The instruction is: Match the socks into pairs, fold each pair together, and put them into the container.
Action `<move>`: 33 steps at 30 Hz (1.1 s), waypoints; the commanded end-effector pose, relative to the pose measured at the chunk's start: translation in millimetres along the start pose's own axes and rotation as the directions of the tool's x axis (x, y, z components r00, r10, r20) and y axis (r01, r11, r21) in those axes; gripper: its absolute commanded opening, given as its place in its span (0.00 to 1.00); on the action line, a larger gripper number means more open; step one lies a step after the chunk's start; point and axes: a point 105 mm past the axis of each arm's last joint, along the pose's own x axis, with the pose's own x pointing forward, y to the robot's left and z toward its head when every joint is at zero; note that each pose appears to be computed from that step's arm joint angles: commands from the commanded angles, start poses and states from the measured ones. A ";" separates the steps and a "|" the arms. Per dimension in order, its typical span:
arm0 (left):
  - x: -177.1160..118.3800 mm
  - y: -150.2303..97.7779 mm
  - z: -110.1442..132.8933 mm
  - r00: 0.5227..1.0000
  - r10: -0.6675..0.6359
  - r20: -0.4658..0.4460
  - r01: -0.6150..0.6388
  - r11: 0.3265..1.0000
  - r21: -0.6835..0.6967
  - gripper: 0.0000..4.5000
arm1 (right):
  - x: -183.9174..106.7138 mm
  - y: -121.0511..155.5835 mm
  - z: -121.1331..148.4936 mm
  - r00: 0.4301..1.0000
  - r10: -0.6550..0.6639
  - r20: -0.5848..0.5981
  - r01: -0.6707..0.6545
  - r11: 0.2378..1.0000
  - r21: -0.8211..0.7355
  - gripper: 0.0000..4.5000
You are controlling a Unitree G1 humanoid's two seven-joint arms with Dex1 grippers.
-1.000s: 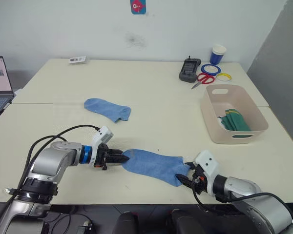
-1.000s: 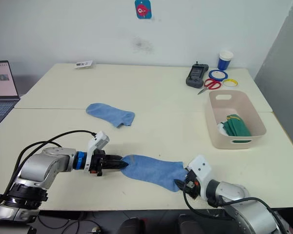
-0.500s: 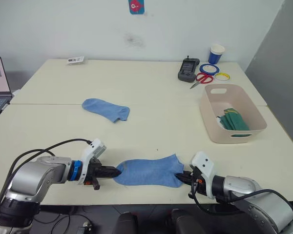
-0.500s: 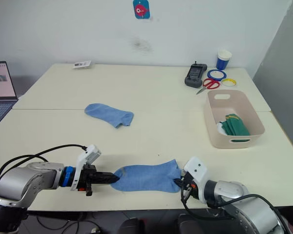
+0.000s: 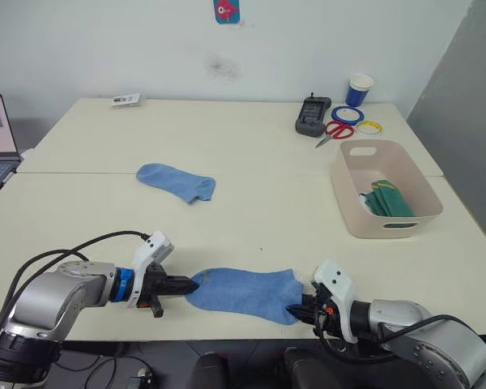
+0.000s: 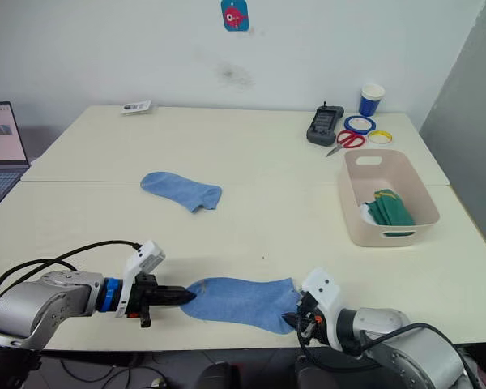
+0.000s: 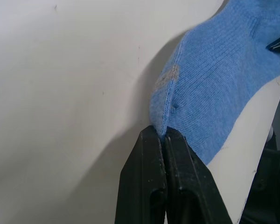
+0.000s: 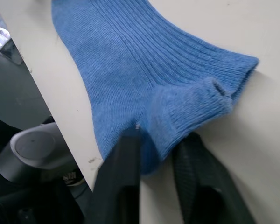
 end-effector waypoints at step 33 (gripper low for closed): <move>-4.1 124.4 128.1 0.759 0.424 0.494 -0.596 0.758 0.266 1.00 | -34.2 -14.4 137.6 0.914 -0.043 0.403 0.197 0.916 -0.350 1.00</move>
